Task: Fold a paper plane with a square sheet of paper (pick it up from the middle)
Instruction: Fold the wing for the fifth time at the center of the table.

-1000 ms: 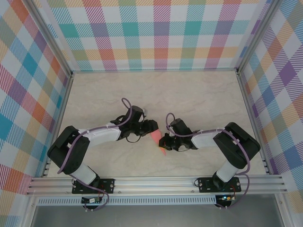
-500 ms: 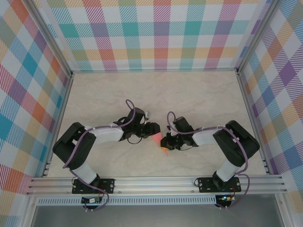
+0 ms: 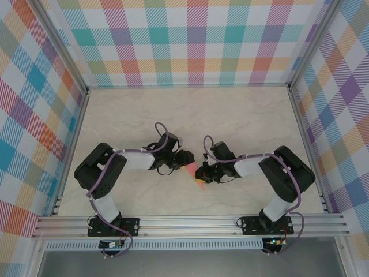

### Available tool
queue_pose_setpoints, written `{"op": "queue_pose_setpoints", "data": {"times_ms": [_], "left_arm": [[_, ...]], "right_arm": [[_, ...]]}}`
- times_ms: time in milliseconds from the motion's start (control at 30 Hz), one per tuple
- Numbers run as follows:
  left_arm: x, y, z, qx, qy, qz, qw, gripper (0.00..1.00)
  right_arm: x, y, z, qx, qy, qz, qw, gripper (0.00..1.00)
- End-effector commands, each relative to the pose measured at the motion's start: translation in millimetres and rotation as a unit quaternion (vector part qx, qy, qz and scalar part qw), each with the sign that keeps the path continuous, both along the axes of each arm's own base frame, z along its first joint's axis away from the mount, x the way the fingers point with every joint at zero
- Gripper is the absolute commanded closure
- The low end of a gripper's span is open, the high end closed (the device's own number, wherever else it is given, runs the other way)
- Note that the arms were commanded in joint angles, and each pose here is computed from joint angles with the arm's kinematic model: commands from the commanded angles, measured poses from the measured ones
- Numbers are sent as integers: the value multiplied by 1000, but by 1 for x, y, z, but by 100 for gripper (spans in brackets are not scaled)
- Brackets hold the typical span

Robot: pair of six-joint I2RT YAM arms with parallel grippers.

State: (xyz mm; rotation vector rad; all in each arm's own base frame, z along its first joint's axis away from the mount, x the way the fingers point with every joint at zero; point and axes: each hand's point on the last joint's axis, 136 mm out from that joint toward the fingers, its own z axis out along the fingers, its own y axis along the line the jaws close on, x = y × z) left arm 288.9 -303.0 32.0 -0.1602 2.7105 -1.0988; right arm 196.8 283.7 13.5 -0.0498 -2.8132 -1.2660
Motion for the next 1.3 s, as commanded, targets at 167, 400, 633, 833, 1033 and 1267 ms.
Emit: {"op": "queue_pose_setpoints", "data": {"times_ms": [167, 400, 633, 833, 1033, 1267], "left_arm": [[31, 35, -19, 48, 0, 30, 998, 55], [51, 58, -18, 47, 4, 46, 998, 55], [70, 74, -5, 31, 3, 57, 998, 55], [72, 75, 41, 11, -31, 66, 997, 55], [42, 53, 75, -29, -51, 45, 997, 61], [2, -2, 44, -32, -19, -21, 999, 65]], "right_arm": [[-25, -23, -31, -68, 54, 9, 996, 94], [-27, -23, -32, -66, 56, 16, 996, 94], [-26, -21, -29, -61, 55, 17, 996, 94], [-20, -16, -25, -49, 52, 6, 997, 93], [-15, -14, -22, -50, 49, 0, 998, 92], [-9, -10, -9, -37, 36, -9, 999, 91]]}}
